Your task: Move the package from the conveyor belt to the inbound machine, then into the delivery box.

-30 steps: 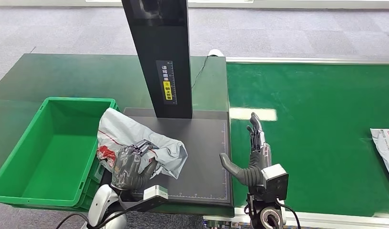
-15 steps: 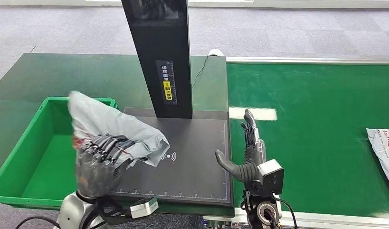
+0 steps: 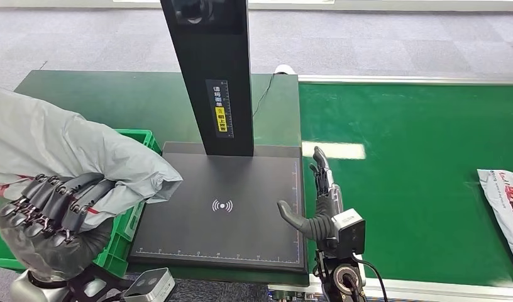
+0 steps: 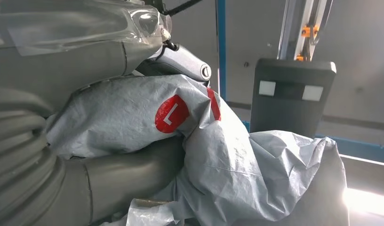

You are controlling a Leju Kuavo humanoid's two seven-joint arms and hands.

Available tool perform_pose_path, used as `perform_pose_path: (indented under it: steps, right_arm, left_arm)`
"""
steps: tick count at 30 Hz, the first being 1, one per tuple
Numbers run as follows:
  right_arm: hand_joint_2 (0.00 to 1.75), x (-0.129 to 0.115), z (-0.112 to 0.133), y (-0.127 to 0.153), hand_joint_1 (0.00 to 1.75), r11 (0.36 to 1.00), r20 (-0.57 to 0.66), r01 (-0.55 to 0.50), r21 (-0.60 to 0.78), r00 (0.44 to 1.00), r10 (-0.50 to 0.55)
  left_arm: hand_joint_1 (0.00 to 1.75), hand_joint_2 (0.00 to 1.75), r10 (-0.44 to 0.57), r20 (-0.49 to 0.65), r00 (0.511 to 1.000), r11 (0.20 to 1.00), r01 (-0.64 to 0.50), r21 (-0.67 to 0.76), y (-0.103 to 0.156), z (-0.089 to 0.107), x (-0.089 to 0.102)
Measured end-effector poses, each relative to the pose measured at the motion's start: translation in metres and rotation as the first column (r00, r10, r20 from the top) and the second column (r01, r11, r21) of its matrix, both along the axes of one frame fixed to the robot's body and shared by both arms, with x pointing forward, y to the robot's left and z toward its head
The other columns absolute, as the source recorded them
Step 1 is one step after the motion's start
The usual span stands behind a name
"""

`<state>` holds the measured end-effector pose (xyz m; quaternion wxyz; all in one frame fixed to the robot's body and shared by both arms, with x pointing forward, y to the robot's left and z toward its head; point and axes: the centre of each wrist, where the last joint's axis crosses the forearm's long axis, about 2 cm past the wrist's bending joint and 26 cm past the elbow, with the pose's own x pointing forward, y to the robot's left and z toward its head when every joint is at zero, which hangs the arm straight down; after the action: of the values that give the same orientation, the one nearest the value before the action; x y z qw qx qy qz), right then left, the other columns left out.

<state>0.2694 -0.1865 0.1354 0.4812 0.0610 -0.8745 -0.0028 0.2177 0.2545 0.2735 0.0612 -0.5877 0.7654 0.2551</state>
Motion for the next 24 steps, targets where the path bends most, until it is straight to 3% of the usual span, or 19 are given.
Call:
perform_pose_path:
  steps: [8,10,12,14,15,18,20,24]
  right_arm:
    - [1.75,-0.002,-0.003,-0.002,0.0,0.999,-0.002,0.036,0.01,0.999,-0.036]
    - [1.75,-0.004,-0.003,-0.003,0.0,0.999,-0.009,0.047,0.009,0.999,-0.047]
    - [1.75,-0.006,-0.003,-0.004,0.0,0.999,-0.017,0.054,0.007,0.998,-0.054]
    - [1.75,-0.007,-0.002,-0.005,0.0,0.999,-0.025,0.052,0.005,0.998,-0.052]
    - [1.75,-0.007,-0.002,-0.005,0.0,0.999,-0.028,0.048,0.004,0.998,-0.048]
    - [1.75,-0.007,-0.001,-0.006,0.0,1.0,-0.033,0.029,0.0,0.999,-0.029]
    - [1.75,-0.007,-0.001,-0.006,0.0,1.0,-0.034,0.02,-0.002,0.999,-0.02]
    - [1.75,-0.007,-0.001,-0.006,0.0,1.0,-0.036,0.013,-0.006,0.999,-0.014]
  left_arm:
    - [1.75,1.75,0.056,0.022,0.998,0.995,-0.054,-0.087,0.024,0.01,0.011]
    - [1.75,1.75,0.11,-0.04,0.993,0.986,-0.114,-0.124,0.037,0.0,0.025]
    - [1.75,1.75,0.202,-0.193,0.96,0.953,-0.238,-0.189,0.051,-0.021,0.045]
    - [1.75,1.75,0.278,-0.409,0.869,0.892,-0.391,-0.226,0.063,-0.047,0.067]
    - [1.75,1.75,0.303,-0.528,0.793,0.859,-0.467,-0.21,0.07,-0.06,0.079]
    - [1.75,1.75,0.342,-0.798,0.495,0.776,-0.628,-0.057,0.093,-0.103,0.106]
    - [1.75,1.75,0.352,-0.864,0.359,0.741,-0.671,0.023,0.106,-0.128,0.114]
    - [1.75,1.75,0.359,-0.913,0.196,0.687,-0.717,0.116,0.121,-0.154,0.122]
